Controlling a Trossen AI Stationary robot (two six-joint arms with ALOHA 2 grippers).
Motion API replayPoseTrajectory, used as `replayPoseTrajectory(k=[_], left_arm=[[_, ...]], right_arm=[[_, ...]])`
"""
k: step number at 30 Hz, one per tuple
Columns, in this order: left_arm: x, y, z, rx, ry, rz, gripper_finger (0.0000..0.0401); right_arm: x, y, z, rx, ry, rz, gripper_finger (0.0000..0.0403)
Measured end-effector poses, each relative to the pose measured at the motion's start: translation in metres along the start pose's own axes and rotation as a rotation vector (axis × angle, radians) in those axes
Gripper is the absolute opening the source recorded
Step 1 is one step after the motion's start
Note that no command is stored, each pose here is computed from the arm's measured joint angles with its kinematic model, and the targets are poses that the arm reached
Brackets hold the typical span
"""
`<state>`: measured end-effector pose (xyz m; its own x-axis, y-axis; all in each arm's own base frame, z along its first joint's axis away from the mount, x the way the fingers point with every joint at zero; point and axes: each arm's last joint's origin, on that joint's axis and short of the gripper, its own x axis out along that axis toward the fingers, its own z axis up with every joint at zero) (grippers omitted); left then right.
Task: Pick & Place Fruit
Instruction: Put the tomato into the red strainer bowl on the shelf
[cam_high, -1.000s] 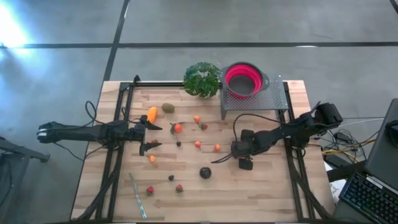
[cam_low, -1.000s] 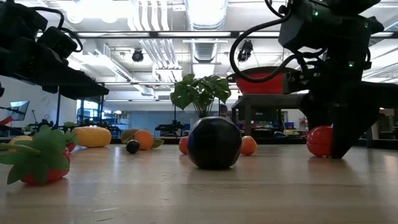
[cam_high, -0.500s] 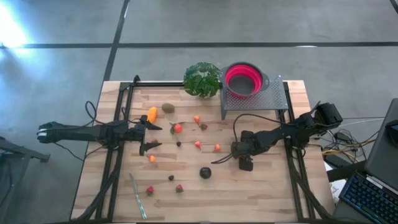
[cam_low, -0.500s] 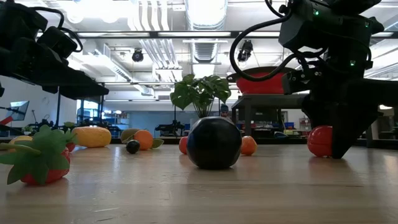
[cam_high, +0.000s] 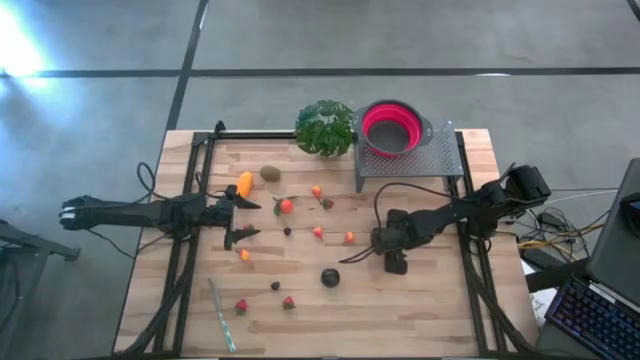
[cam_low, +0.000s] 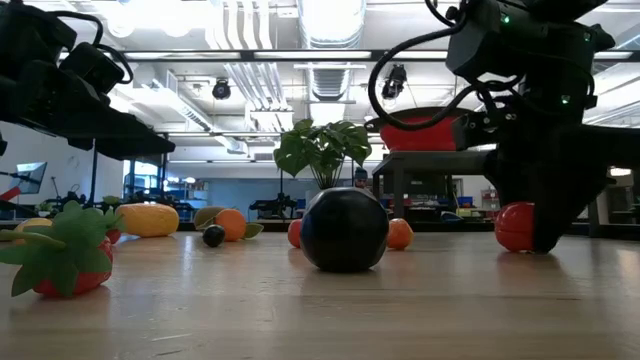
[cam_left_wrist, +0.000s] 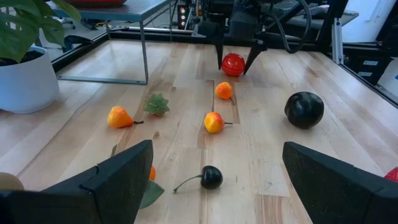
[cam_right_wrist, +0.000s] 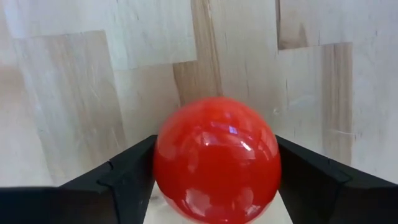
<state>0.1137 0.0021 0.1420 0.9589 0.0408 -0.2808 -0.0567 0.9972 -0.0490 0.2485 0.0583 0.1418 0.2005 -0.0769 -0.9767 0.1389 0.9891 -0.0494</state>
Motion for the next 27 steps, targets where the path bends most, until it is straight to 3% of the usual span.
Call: replayPoseTrajectory(k=[7, 16, 22, 27], left_arm=[[0.000, 0.000, 0.000, 0.000, 0.000, 0.000, 0.0365], [0.000, 0.000, 0.000, 0.000, 0.000, 0.000, 0.0365], [0.000, 0.000, 0.000, 0.000, 0.000, 0.000, 0.0365], [0.000, 0.000, 0.000, 0.000, -0.001, 0.000, 0.0365]], right_arm=[[-0.014, 0.002, 0.011, -0.041, 0.001, -0.003, 0.0250], [-0.052, 0.002, 0.028, -0.108, -0.029, -0.057, 0.0280], [-0.094, -0.012, 0.037, -0.113, -0.058, -0.161, 0.0252], [-0.138, -0.035, 0.041, -0.078, -0.142, -0.230, 0.0266]])
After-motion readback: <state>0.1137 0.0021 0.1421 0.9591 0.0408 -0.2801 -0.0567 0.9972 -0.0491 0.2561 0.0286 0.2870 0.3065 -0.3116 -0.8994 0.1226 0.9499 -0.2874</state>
